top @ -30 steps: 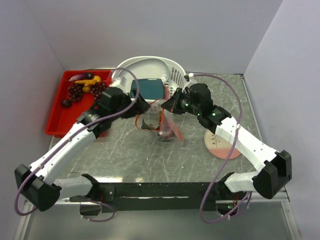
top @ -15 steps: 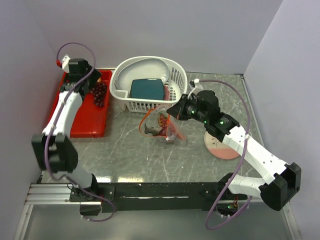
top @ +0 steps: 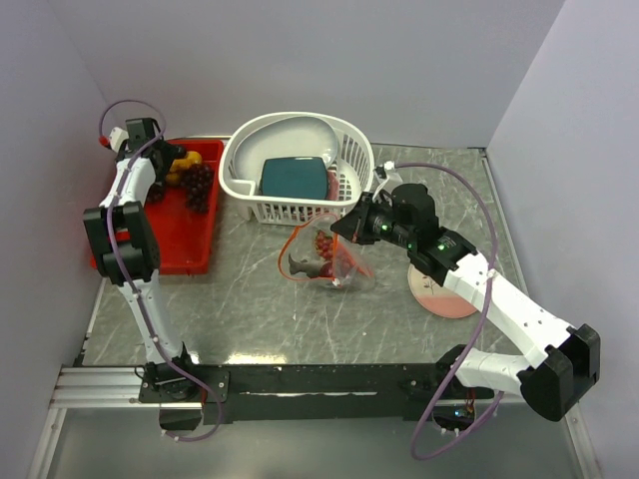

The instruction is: Place the food in the zip-top bag and seal the zipper

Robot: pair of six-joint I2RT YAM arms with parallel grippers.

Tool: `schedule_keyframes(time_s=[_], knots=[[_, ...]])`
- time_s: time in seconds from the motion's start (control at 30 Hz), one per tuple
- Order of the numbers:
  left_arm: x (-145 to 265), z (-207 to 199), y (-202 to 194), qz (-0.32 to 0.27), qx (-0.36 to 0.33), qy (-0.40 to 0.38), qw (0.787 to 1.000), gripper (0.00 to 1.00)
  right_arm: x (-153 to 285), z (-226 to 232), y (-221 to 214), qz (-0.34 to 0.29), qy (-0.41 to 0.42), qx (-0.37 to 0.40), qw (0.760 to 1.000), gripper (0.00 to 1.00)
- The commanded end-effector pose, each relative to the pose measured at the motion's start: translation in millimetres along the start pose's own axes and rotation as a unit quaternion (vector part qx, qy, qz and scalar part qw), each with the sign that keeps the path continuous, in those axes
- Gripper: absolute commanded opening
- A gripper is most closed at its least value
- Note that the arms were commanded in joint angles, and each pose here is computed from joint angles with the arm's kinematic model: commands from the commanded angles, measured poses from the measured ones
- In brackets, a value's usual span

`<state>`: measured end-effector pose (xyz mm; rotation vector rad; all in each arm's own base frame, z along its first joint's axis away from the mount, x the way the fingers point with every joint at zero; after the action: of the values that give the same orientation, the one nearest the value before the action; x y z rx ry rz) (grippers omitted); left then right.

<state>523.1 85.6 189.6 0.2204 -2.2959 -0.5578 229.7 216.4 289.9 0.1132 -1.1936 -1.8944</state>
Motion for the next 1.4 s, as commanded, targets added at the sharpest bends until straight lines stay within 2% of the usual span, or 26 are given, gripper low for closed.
schedule_keyframes(time_s=[0.0, 0.17, 0.33, 0.43, 0.57, 0.67, 0.77, 1.13, 1.37], knots=[[-11, -14, 6, 0.008, 0.025, -0.022, 0.999, 0.69, 0, 6, 9, -0.021, 0.022, 0.013, 0.999, 0.0], [-28, -9, -1, 0.031, 0.037, -0.029, 0.998, 0.68, -5, 4, 7, -0.014, 0.023, 0.01, 1.0, 0.0], [-37, -9, -8, 0.047, 0.041, -0.038, 0.997, 0.63, -7, 2, 6, -0.012, 0.02, 0.01, 1.0, 0.0], [-38, -10, -9, 0.049, 0.04, -0.048, 0.997, 0.53, -9, 2, 5, -0.01, 0.018, 0.009, 1.0, 0.0], [-32, -13, -8, 0.05, 0.036, -0.059, 0.996, 0.3, -9, 1, 5, -0.01, 0.017, 0.009, 1.0, 0.0], [-21, -16, -2, 0.041, 0.031, -0.068, 0.996, 0.19, -10, 1, 5, -0.01, 0.016, 0.008, 1.0, 0.0], [-6, -20, 3, 0.036, 0.025, -0.083, 0.996, 0.13, -11, 0, 5, -0.009, 0.013, 0.009, 1.0, 0.0], [54, -18, 10, 0.031, 0.01, -0.126, 0.991, 0.1, -10, -2, 8, -0.017, 0.002, 0.014, 1.0, 0.0], [124, -5, -4, 0.056, -0.012, -0.168, 0.984, 0.1, -11, -4, 7, -0.016, -0.002, 0.015, 1.0, 0.0]])
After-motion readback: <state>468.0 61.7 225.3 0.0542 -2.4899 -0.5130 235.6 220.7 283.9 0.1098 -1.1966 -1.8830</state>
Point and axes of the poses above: each gripper's point midway between its finger pads, its own x axis back along the fingers, its own z axis along the line the jaws close on, y = z × x, the point moved 7 cm from there along x, back along the fingers, and after that the axes turned 8 degrees about x, right-handed, at the moved point
